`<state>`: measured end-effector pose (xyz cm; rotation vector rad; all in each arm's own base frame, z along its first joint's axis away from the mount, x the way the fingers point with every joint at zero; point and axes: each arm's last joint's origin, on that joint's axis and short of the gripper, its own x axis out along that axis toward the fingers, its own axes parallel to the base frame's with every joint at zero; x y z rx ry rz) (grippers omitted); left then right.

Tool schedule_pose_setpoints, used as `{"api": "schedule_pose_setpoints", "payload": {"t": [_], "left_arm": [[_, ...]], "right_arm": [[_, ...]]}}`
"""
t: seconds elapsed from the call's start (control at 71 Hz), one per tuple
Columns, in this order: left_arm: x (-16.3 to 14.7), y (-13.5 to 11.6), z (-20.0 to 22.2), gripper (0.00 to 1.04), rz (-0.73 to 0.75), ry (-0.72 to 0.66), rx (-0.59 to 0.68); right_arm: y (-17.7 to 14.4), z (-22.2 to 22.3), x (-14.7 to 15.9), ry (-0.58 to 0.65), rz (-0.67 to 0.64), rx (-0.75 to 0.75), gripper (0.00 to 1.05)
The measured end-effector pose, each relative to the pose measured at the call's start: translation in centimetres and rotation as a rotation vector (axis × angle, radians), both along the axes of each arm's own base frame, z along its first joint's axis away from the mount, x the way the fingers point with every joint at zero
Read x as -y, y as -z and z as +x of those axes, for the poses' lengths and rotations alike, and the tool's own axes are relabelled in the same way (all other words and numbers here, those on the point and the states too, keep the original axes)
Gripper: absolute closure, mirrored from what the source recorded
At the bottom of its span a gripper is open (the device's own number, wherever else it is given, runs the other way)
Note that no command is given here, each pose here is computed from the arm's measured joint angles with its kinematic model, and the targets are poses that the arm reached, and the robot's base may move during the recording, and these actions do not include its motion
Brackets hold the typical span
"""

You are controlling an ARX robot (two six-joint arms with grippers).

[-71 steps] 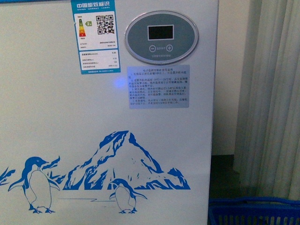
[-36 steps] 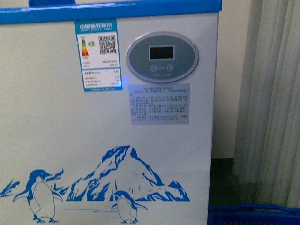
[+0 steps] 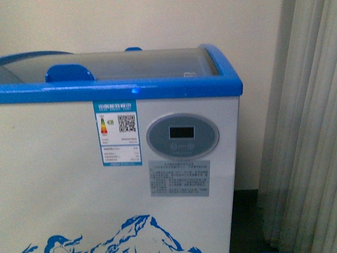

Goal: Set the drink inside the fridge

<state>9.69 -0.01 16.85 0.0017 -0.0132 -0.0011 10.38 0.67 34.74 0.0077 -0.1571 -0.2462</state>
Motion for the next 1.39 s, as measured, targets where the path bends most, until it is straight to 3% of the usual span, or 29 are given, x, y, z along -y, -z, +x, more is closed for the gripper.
{"api": "schedule_pose_setpoints", "payload": {"t": [0.817, 0.958, 1.056, 1.155, 1.211, 1.394], "left_arm": [[0.0, 0.0, 0.0, 0.08, 0.0, 0.0, 0.0], [-0.5, -0.2, 1.2, 0.08, -0.112, 0.127, -0.207], [-1.4, -1.2, 3.4, 0.08, -0.114, 0.195, -0.2], [-2.6, -3.4, 7.6, 0.08, 0.018, 0.313, -0.096], [-2.9, -4.5, 10.8, 0.08, 0.166, 0.43, -0.017], [-1.9, -4.3, 15.6, 0.08, 0.588, 0.727, 0.062]], "right_arm": [[0.0, 0.0, 0.0, 0.0, 0.0, 0.002, 0.65], [0.0, 0.0, 0.0, 0.0, 0.0, 0.002, 0.65], [0.0, 0.0, 0.0, -0.005, -0.001, 0.002, 0.65], [0.0, 0.0, 0.0, 0.002, 0.001, 0.002, 0.65], [0.0, 0.0, 0.0, 0.0, 0.0, 0.001, 0.65], [0.0, 0.0, 0.0, -0.001, 0.0, 0.002, 0.65]]}}
